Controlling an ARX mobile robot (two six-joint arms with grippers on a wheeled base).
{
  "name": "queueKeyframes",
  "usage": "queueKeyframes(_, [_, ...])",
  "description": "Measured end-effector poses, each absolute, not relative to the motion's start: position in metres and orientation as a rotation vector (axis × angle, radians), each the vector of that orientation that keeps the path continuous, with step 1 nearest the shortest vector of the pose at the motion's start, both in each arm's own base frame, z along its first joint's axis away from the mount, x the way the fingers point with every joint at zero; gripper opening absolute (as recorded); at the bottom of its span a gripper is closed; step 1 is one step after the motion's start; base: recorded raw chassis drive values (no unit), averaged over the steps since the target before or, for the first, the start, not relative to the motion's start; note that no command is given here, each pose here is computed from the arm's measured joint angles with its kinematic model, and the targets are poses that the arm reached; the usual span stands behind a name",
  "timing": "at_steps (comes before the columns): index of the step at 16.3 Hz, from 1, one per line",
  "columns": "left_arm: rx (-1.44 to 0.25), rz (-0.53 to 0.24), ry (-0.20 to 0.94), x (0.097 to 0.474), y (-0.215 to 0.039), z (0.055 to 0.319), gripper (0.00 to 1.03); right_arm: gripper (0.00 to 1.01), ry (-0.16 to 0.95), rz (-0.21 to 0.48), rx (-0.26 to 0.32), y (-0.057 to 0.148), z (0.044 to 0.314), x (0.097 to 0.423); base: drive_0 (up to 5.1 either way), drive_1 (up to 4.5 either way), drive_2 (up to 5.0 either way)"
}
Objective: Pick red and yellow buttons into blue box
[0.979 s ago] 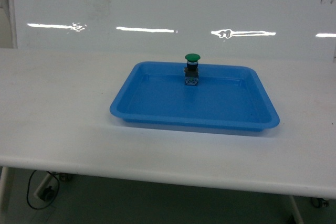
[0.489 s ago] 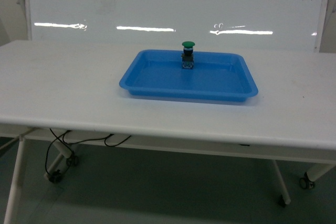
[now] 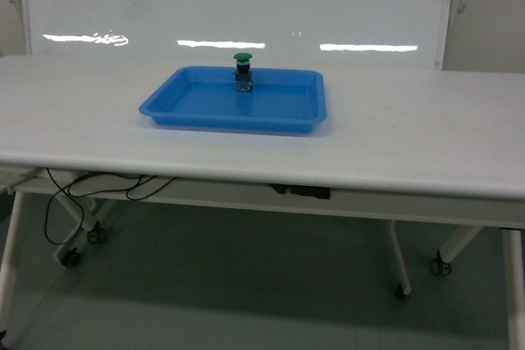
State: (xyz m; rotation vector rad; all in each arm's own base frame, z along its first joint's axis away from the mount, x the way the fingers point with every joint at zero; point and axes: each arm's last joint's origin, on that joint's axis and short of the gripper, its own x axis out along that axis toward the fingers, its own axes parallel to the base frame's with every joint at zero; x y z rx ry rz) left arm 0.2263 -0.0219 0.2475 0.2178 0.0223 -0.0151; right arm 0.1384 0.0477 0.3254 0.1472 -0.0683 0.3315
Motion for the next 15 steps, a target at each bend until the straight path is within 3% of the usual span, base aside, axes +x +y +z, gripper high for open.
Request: queueKeyframes(15, [0.219,-0.015,0.023,0.226,-0.0218,0.2472,0.23,0.28,-0.074,0.332,0.148,0.0477,0.326,0.1381,4.6,-3.97,-0.6])
